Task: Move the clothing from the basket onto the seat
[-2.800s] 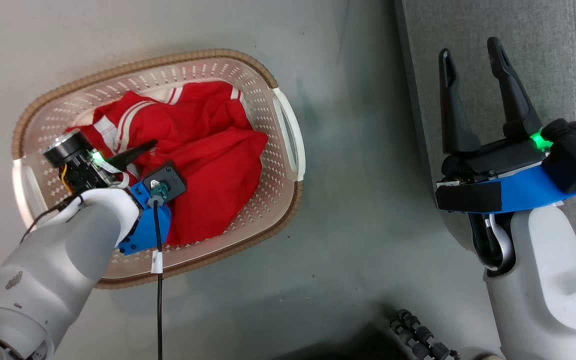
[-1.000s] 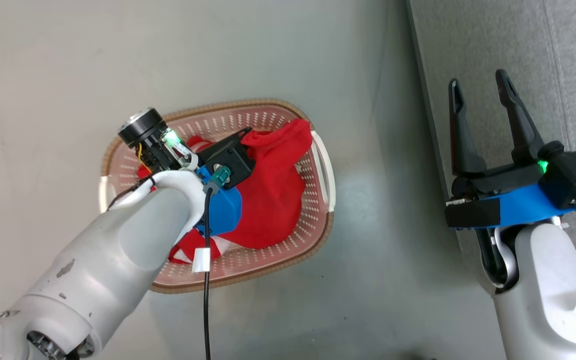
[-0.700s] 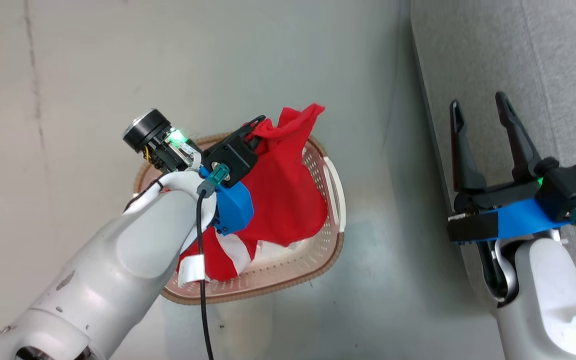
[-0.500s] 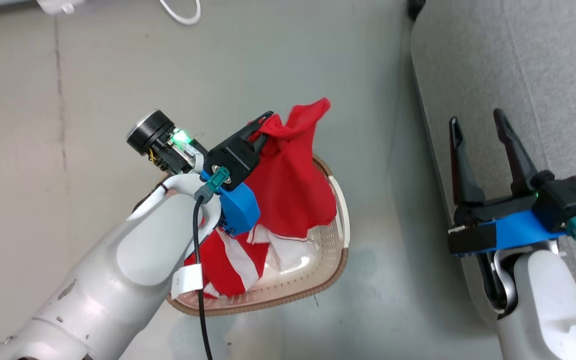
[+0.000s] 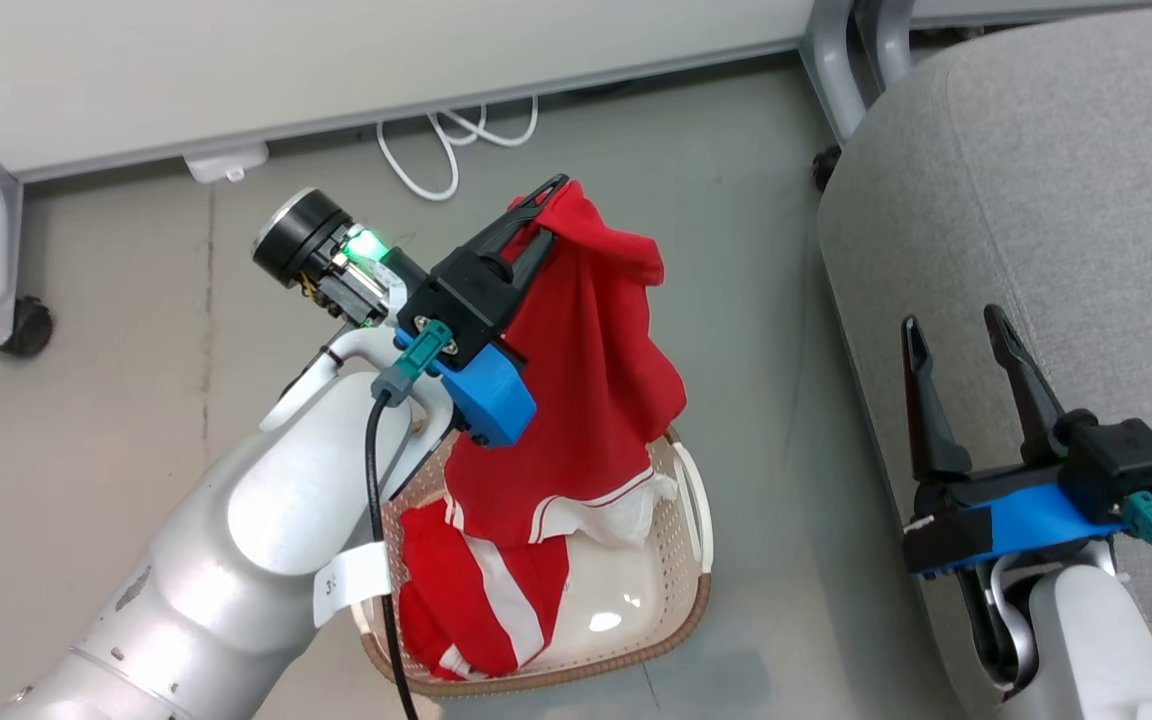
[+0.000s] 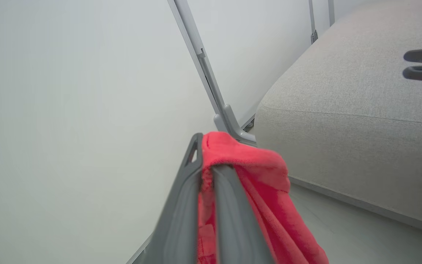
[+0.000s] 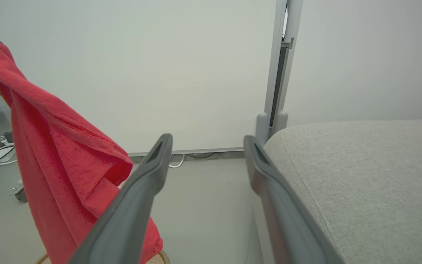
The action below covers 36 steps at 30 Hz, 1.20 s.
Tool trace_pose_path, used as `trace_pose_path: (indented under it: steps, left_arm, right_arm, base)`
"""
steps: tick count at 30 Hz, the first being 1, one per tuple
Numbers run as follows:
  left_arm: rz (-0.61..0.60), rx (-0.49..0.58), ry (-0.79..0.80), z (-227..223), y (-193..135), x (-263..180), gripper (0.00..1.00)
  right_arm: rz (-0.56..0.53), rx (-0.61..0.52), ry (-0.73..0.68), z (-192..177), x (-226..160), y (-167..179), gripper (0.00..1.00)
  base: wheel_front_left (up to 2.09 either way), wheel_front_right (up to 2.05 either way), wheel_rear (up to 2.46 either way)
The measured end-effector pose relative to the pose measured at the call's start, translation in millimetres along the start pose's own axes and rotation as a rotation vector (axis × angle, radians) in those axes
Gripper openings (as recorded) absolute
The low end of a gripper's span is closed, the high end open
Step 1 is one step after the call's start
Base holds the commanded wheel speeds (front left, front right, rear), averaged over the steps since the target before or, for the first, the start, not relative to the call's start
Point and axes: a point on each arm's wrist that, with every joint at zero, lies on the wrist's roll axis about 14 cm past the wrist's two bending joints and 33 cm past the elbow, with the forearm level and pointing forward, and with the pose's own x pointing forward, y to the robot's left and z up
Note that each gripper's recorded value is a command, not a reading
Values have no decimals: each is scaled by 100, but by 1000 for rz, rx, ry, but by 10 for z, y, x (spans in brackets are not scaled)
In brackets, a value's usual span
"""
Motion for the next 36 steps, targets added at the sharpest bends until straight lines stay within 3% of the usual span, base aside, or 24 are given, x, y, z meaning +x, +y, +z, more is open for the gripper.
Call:
trace_pose_path:
  steps: [17, 36]
  left_arm:
    - [45, 127, -228, 1222, 39, -198, 0]
    - [52, 149, -264, 1466, -14, -339, 0]
  right_arm:
    - [-14, 32, -43, 243, -409, 12, 100]
    - [52, 35, -65, 332, -493, 242, 100]
  base:
    - [0, 0, 0]
    - [0, 0, 0]
